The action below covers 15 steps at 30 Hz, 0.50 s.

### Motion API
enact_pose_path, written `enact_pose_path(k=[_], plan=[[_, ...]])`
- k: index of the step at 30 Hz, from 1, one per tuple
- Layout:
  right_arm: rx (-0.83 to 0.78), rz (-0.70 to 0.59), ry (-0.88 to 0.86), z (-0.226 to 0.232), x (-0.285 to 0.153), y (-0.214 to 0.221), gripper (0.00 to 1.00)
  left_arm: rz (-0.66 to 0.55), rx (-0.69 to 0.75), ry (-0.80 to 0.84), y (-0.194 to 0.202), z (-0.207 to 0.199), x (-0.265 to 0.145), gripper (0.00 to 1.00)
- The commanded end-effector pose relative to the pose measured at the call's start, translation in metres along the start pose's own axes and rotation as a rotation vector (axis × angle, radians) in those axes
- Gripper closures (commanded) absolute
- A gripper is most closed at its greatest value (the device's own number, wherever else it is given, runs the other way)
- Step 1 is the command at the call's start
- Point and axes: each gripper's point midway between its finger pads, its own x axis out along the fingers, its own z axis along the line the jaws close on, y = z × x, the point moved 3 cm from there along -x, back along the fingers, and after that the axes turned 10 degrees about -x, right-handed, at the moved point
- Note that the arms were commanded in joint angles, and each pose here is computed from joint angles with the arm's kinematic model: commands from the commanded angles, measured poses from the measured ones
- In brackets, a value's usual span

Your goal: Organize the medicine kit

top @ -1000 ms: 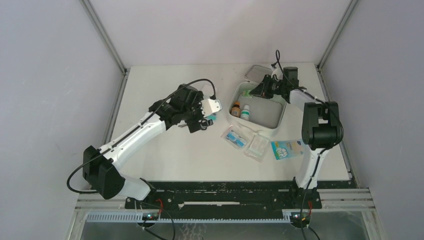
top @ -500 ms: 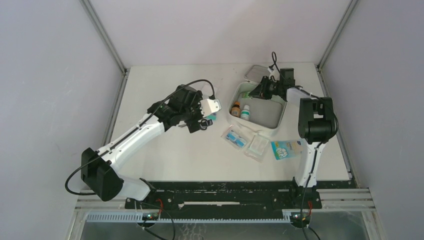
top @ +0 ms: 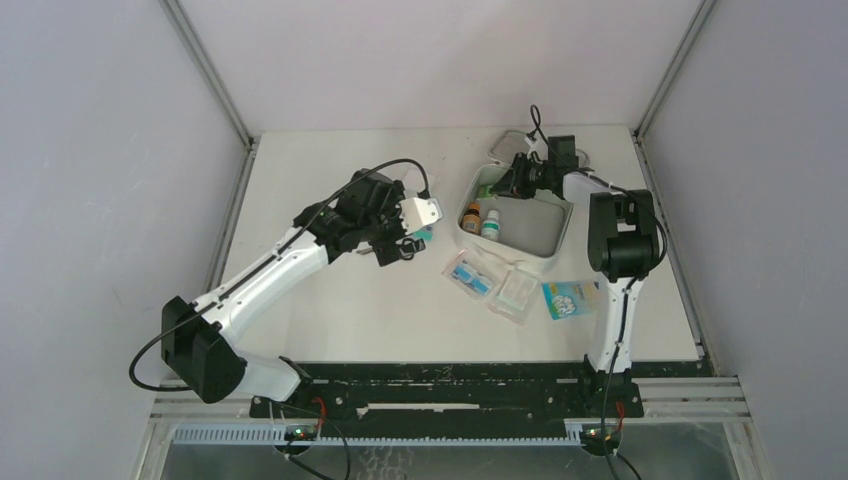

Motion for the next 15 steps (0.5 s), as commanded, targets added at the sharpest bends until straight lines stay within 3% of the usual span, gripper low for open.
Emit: enact_pose_path(k=[1, 10, 15], plan=[[-0.046, -0.025, 0.018, 0.003, 0.003, -0.013, 0.78, -0.039, -0.017, -0.03, -0.003, 0.003, -0.009, 0.0], [-0.028, -0.004, 0.075, -0.005, 0.008, -0.007, 0.75, -0.035, -0.015, -0.037, 0.001, 0.003, -0.008, 0.0], [-0.025, 0.007, 0.097, -0.008, 0.006, -0.007, 0.69, -0.047, -0.014, -0.053, 0.0, 0.004, -0.009, 0.0]])
